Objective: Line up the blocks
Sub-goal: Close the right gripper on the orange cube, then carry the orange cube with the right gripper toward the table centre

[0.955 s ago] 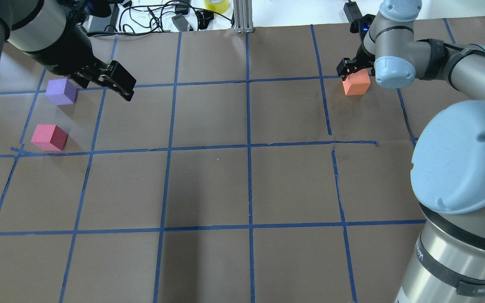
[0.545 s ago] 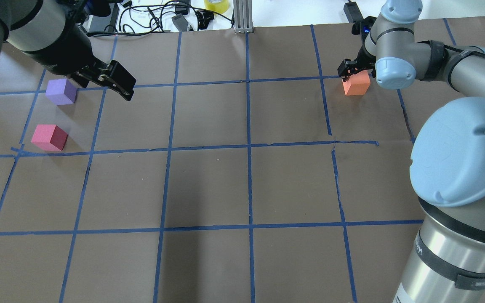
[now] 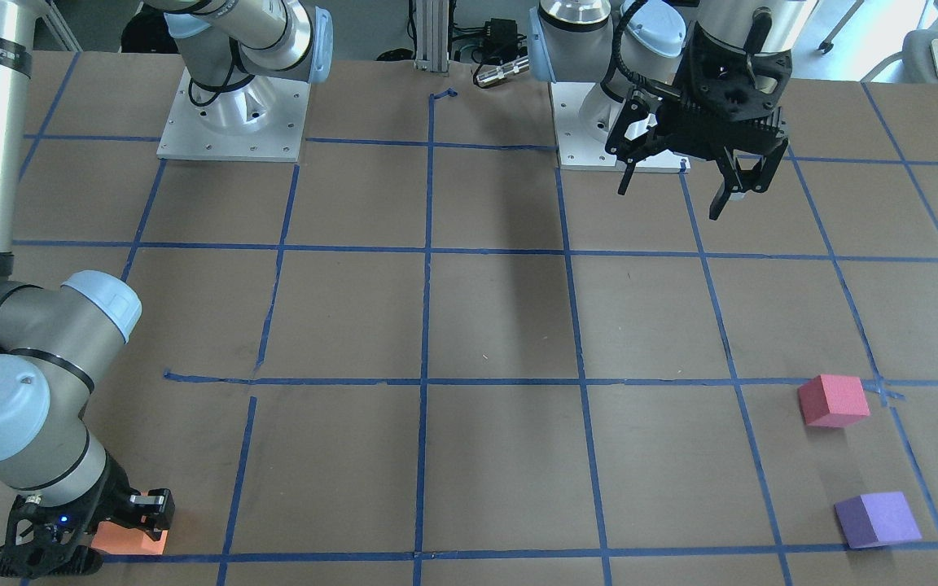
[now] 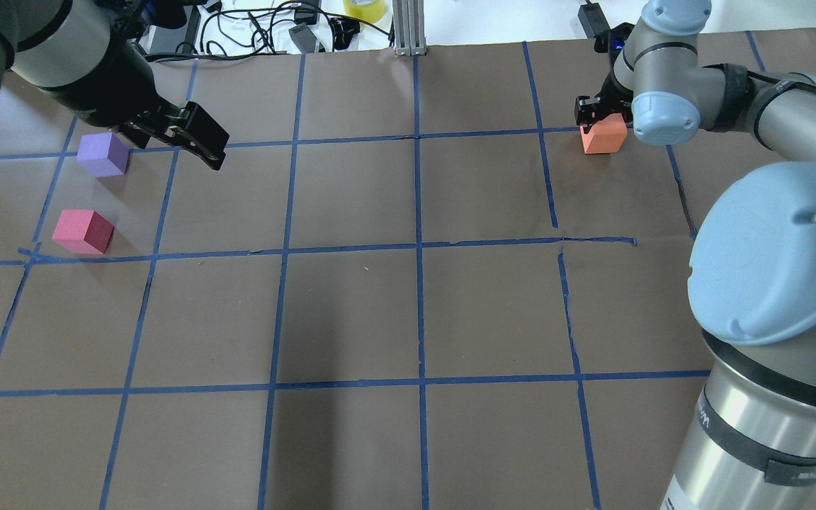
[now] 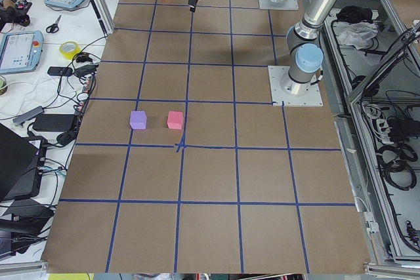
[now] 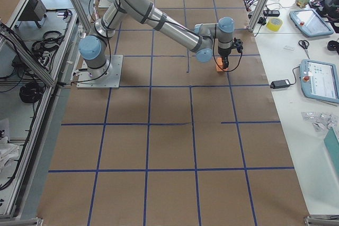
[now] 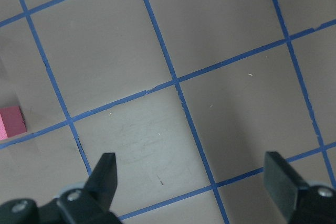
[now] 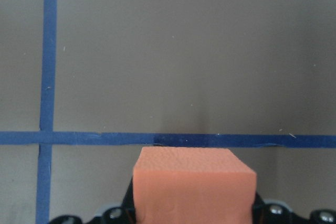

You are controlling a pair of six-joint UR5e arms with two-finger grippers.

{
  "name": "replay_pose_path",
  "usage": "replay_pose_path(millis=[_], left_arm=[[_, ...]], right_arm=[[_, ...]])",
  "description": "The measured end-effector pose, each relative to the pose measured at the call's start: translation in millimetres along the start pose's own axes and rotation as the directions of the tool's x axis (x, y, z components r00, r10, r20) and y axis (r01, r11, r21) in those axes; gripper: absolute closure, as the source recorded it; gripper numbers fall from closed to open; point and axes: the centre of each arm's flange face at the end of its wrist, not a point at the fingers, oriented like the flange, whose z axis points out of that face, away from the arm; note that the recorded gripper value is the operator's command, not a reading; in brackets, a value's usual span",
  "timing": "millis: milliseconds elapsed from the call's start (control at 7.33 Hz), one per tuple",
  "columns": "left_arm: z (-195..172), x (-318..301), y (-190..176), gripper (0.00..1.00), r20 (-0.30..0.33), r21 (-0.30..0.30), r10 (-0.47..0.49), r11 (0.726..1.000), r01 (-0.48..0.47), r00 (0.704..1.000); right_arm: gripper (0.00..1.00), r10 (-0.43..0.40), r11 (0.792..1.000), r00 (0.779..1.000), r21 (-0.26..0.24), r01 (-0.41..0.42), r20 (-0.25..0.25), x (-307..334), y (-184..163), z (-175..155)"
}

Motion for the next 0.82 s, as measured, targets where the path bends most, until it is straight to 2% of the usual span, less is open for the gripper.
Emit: replay_pose_path(millis=[273,409,682,818], left_arm=[[0,0,0,0.0,0.0,-0.001,0.0,1.0,0.0,1.0],[1,0,0,0.0,0.0,-0.001,0.0,1.0,0.0,1.0],[1,1,1,0.0,-0.001,-0.001,0.0,1.0,-0.001,1.0],[1,1,1,0.0,-0.001,-0.002,0.0,1.0,0.0,1.0]], right_arm=[[1.0,0.044,0.999,0.999,-0.013,-0.043,0.023,-39,-11,-31],[1.0,0.076,0.997,0.997,-0.019,-0.076,0.032,-80,-14,-43],[1.0,0.157,0.987,0.986,-0.027,-0.156,0.052,-175,-1,-56],[1.0,0.171,0.985,0.983,-0.033,-0.169,0.061,-215,9,-59]])
